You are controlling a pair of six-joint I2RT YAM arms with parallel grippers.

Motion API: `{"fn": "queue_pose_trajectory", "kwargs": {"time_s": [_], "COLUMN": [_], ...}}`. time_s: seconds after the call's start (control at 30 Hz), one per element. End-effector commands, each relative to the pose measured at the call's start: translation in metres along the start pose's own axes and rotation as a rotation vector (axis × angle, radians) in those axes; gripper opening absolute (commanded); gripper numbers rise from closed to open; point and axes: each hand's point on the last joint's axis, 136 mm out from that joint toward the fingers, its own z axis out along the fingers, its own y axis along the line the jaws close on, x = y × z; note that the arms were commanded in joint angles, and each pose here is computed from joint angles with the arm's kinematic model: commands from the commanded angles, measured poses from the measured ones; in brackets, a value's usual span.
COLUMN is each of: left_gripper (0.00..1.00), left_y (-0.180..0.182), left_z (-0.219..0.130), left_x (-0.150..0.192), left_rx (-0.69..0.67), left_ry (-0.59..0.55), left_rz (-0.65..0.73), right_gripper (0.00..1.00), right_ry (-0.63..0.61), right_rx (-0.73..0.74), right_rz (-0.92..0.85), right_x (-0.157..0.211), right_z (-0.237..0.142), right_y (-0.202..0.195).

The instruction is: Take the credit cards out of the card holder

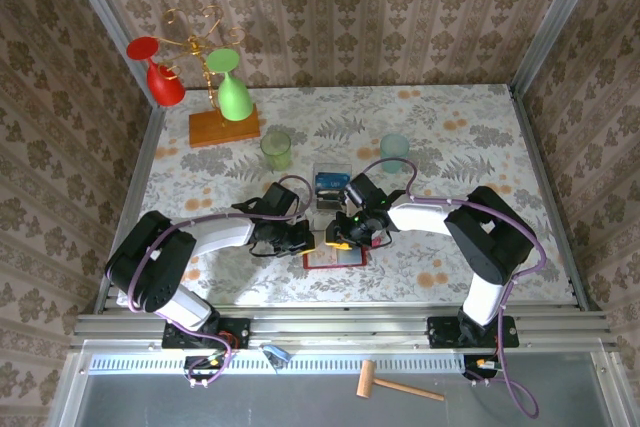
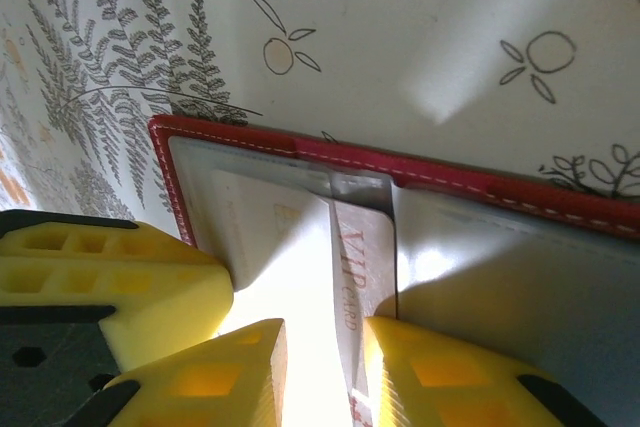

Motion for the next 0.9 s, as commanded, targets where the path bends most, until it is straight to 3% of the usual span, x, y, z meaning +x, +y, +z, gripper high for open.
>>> {"fn": "queue_pose_trajectory", "kwargs": {"time_s": [0.0, 0.53, 0.87], "left_gripper": [0.07, 0.07, 0.07], "left_y": [0.013, 0.01, -0.024], "left_z": [0.0, -0.003, -0.013], "left_x": [0.009, 0.008, -0.005], "left_rx": [-0.044, -0.037, 0.022], "left_ry": [0.019, 0.008, -0.019], "left_rz": [0.004, 0.008, 0.059], "right_gripper": [0.27, 0.27, 0.27], "right_ry": [-0.002, -0.03, -0.042], "right_rx": [0.072, 0.072, 0.041], "right_rz": [0.007, -0.012, -0.018], "right_x": [0.001, -0.003, -0.002], "right_z": [-0.002, -0.013, -0.019], "right_y": [-0.014, -0.006, 0.0]}}
